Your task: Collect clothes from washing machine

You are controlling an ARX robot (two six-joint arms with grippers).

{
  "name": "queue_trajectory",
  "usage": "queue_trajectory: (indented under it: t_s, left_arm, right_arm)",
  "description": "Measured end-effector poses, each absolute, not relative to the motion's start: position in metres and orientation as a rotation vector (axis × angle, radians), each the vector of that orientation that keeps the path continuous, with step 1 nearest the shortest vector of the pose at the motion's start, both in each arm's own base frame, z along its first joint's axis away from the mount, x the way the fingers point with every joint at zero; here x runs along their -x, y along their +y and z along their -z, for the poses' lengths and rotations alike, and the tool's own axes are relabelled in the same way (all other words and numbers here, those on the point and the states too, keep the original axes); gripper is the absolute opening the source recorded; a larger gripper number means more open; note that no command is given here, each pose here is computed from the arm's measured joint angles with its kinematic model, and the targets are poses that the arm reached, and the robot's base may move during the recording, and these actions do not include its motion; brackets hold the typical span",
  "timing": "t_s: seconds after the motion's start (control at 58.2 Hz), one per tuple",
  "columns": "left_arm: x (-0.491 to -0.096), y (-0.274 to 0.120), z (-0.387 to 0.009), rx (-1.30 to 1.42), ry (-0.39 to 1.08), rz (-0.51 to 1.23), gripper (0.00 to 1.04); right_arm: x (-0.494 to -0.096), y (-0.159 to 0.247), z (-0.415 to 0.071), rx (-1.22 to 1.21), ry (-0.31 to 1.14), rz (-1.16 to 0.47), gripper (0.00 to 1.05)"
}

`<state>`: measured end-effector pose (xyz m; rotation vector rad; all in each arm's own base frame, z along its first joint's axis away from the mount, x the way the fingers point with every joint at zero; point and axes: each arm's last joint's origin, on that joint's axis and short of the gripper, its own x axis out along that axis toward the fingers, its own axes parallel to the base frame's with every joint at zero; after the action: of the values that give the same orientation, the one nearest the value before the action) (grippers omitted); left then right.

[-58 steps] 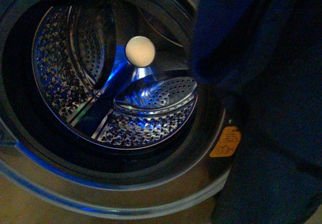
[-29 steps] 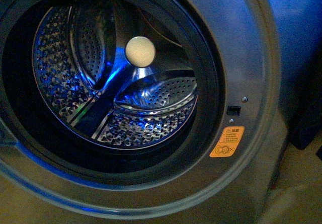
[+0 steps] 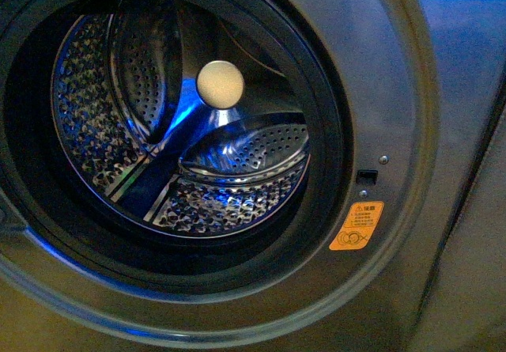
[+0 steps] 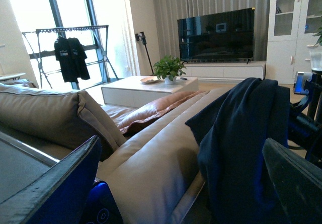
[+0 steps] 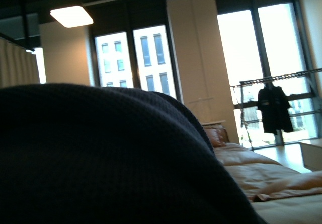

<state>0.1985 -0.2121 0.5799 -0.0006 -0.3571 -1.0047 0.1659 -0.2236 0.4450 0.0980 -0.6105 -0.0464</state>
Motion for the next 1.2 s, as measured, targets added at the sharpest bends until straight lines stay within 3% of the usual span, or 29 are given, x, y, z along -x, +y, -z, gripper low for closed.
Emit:
queue_trajectory:
  t_s: [0.258,0.533,0.808,1.204]
  left_arm:
    - [-0.199,-0.212,-0.580,0.001,-0.357,1.005,0.98]
    - [-0.199,-0.212,-0.580,0.001,-0.357,1.005,0.98]
    - [-0.199,-0.212,-0.580,0.000,-0.357,1.005,0.98]
    - [-0.199,-0.212,-0.580,0.001,-0.357,1.005,0.98]
  right_arm:
    - [-0.135,-0.298,-0.416,-0.147,-0.466,0.290,0.08]
    - [-0.106,-0.380,-0.338,-0.241,-0.178,0.589,0.08]
    - [-0.102,-0.399,-0.276,-0.273,0.039,0.618,0.08]
    - [-0.138,-0.334,-0.164,-0.468,0.410,0.441,0.76]
